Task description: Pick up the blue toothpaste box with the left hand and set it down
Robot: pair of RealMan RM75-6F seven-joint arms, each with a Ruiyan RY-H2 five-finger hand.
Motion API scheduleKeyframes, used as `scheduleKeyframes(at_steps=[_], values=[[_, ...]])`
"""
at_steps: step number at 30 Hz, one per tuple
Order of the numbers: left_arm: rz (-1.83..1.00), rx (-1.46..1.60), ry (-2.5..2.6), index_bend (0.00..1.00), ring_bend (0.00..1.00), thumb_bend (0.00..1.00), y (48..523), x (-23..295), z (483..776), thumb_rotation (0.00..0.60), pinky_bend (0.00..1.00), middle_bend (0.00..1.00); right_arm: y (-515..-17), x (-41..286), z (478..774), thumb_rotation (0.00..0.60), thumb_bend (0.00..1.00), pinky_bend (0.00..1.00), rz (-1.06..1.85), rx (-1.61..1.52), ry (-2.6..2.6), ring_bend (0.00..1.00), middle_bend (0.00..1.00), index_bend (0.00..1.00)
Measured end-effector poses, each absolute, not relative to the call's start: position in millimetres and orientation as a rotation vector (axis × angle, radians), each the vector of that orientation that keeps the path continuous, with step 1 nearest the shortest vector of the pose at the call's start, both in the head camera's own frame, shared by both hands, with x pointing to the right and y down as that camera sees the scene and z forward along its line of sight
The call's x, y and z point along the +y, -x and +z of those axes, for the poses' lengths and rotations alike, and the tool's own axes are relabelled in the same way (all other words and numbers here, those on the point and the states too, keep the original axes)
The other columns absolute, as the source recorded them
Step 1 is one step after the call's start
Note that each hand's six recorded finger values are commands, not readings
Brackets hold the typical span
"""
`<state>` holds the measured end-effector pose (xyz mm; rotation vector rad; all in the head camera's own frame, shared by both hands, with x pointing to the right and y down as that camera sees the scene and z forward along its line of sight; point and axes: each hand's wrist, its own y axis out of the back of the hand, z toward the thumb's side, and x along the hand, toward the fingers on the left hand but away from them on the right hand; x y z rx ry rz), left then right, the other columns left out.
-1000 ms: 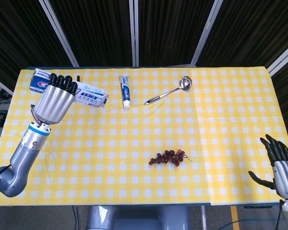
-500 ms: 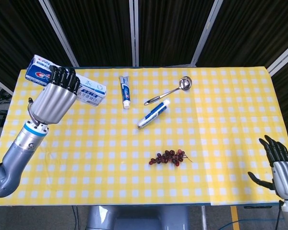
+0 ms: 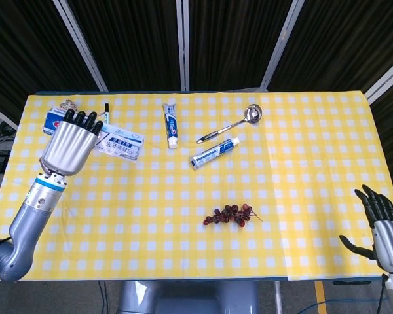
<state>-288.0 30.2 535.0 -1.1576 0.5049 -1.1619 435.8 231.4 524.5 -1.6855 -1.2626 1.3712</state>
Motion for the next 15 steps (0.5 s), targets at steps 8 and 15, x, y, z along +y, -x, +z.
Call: scheduleKeyframes(at_steps=[8, 15], values=[[-1.307, 0.59, 1.567, 0.39, 0.31, 0.36, 273, 65, 595, 0.6, 0.35, 0.27, -438, 230, 526, 0.6, 0.09, 0.0, 1.38, -1.265, 1.688, 0.0, 0.0, 0.0], [-1.369, 0.649, 1.783, 0.19, 0.13, 0.28, 257, 89, 624, 0.6, 0.15, 0.06, -438, 230, 527, 0.6, 0.08, 0.0, 1.383, -1.263, 1.69, 0.0, 0.0, 0.0]])
